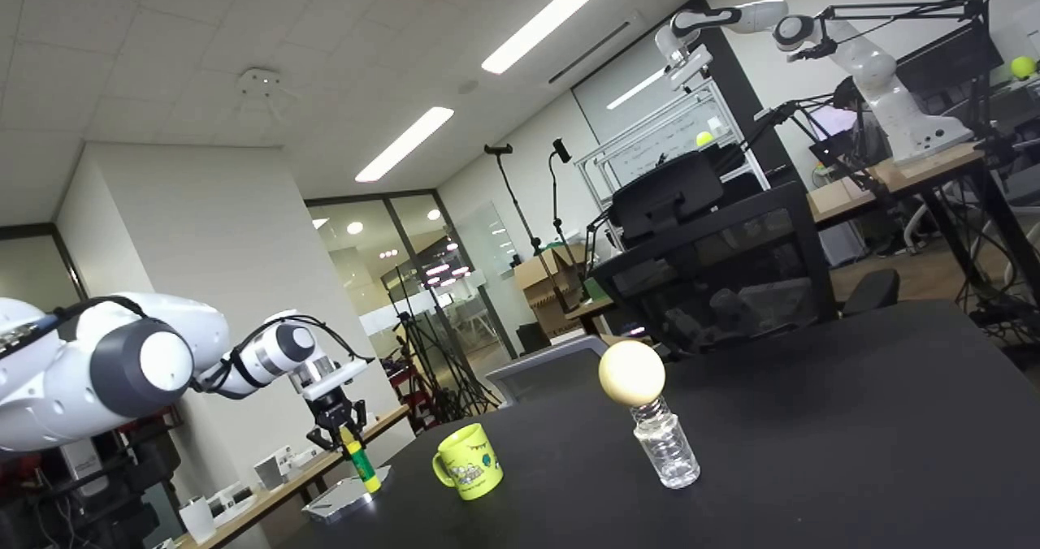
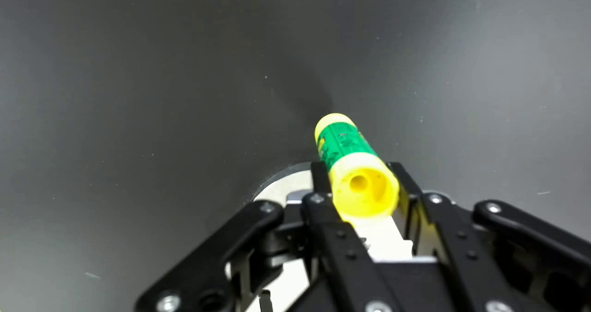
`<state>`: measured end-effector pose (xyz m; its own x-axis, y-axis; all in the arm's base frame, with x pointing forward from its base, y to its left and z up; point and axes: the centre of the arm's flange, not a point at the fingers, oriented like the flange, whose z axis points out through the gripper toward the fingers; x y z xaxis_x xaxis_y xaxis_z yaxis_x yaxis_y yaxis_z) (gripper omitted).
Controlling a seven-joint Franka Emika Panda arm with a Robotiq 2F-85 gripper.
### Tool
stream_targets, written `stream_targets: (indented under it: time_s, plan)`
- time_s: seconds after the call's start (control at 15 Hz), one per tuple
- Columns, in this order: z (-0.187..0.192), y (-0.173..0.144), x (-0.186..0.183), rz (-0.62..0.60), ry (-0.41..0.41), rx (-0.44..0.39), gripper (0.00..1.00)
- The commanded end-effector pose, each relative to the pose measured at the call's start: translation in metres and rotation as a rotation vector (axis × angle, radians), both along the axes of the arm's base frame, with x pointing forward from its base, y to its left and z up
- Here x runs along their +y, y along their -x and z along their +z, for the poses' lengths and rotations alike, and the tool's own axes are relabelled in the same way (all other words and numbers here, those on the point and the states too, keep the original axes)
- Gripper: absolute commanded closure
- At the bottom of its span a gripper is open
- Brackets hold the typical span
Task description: Put the paper glue on the table
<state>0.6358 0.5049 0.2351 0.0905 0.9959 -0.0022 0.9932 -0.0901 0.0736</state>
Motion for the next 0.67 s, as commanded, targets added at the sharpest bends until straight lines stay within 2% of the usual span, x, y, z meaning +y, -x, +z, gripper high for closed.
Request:
stream_targets:
  time_s: [0.0, 0.27, 0.33, 0.4, 0.47, 0.6]
  plan:
    - [-0.006, -0.051, 0.034, 0.008, 0.031, 0.002, 0.91]
    - [-0.016, -0.052, 0.029, 0.004, 0.052, 0.012, 0.91]
    - [-0.017, -0.052, 0.029, 0.001, 0.053, 0.012, 0.82]
    - [-0.018, -0.052, 0.029, 0.0, 0.058, 0.01, 0.41]
    - [-0.018, -0.052, 0.028, -0.002, 0.06, 0.012, 0.39]
    - [-0.017, -0.052, 0.028, -0.006, 0.061, 0.014, 0.28]
